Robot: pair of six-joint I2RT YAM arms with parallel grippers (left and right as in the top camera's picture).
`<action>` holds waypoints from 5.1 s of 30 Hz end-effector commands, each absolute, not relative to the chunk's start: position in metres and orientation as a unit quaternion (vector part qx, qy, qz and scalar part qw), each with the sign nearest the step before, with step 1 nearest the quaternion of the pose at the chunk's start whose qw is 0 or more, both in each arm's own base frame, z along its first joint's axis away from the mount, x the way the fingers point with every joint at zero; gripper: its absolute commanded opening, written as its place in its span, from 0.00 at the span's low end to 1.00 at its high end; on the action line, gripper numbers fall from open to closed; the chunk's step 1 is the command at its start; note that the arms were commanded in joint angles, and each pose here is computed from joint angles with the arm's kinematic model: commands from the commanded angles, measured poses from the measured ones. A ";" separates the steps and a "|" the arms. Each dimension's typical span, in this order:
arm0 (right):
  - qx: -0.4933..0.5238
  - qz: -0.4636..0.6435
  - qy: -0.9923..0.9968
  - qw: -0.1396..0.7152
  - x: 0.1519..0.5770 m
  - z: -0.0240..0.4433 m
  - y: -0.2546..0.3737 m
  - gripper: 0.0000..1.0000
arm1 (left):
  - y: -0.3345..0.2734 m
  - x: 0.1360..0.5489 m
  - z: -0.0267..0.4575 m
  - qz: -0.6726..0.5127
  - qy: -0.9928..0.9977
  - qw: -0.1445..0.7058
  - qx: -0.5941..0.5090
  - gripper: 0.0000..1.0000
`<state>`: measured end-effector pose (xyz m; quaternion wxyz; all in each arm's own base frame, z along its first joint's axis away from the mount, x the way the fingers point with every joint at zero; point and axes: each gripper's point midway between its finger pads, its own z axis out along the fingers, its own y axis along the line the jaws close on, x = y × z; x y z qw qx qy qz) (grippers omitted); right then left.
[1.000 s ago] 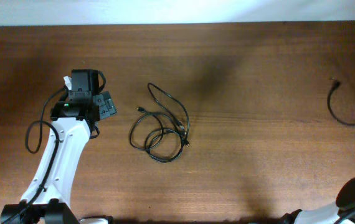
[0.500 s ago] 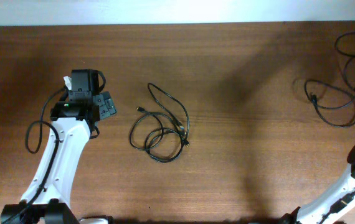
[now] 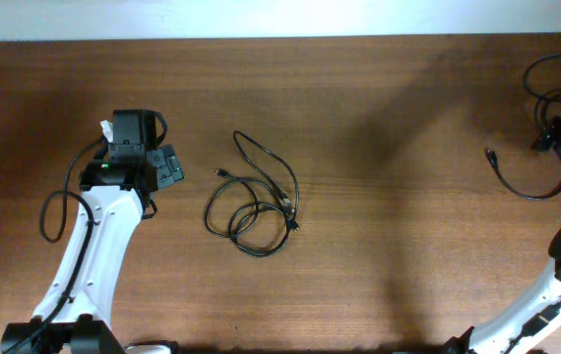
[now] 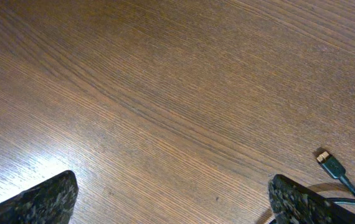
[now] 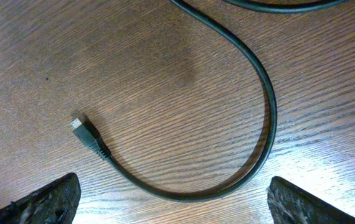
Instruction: Untangle cables
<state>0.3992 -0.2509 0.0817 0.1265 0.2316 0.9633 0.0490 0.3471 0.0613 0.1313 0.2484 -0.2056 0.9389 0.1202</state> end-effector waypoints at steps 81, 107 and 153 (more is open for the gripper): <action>-0.314 0.215 0.924 0.044 0.372 0.116 0.284 0.96 | 0.061 0.348 0.134 0.122 0.939 0.252 -0.200 0.99; -0.312 0.227 0.922 0.029 0.386 0.069 0.297 0.04 | 0.061 0.348 0.134 0.122 0.939 0.252 -0.199 0.99; -0.109 -0.033 0.903 0.414 0.453 0.398 0.061 0.04 | 0.061 0.347 0.134 0.122 0.939 0.252 -0.200 0.99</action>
